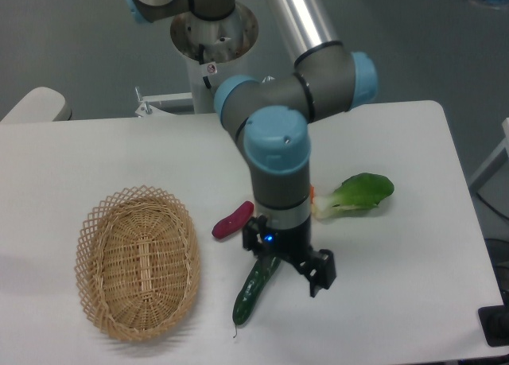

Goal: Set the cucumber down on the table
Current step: 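Open the gripper to release the cucumber and lift away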

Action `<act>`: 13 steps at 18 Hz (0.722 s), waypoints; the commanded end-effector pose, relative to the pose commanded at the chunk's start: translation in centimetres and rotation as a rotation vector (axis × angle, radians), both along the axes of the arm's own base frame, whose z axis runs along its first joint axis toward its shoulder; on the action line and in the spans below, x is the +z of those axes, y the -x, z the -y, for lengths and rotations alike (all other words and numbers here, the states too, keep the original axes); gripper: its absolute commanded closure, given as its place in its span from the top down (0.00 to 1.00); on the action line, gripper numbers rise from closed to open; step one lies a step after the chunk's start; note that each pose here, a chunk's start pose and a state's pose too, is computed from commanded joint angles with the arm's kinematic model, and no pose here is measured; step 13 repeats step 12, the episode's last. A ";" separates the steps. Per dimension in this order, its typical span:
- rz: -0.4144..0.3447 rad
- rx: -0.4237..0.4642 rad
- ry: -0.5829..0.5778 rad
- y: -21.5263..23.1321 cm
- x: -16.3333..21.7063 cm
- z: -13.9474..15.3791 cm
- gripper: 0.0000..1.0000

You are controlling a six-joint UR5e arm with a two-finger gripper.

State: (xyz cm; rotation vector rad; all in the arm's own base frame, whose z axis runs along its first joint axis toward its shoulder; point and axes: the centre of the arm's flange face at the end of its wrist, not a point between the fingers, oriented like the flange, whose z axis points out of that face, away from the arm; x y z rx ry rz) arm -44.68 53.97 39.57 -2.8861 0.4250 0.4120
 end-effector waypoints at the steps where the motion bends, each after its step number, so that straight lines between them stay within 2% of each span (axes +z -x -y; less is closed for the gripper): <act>1: -0.005 -0.043 0.019 0.4 0.6 0.9 1.00; 4: -0.046 -0.188 0.070 1.9 1.6 3.4 1.00; 7: -0.033 -0.282 0.122 3.3 1.1 5.4 1.00; 9: -0.036 -0.315 0.134 3.5 1.0 6.6 1.00; 13: -0.036 -0.319 0.133 3.4 1.0 6.8 1.00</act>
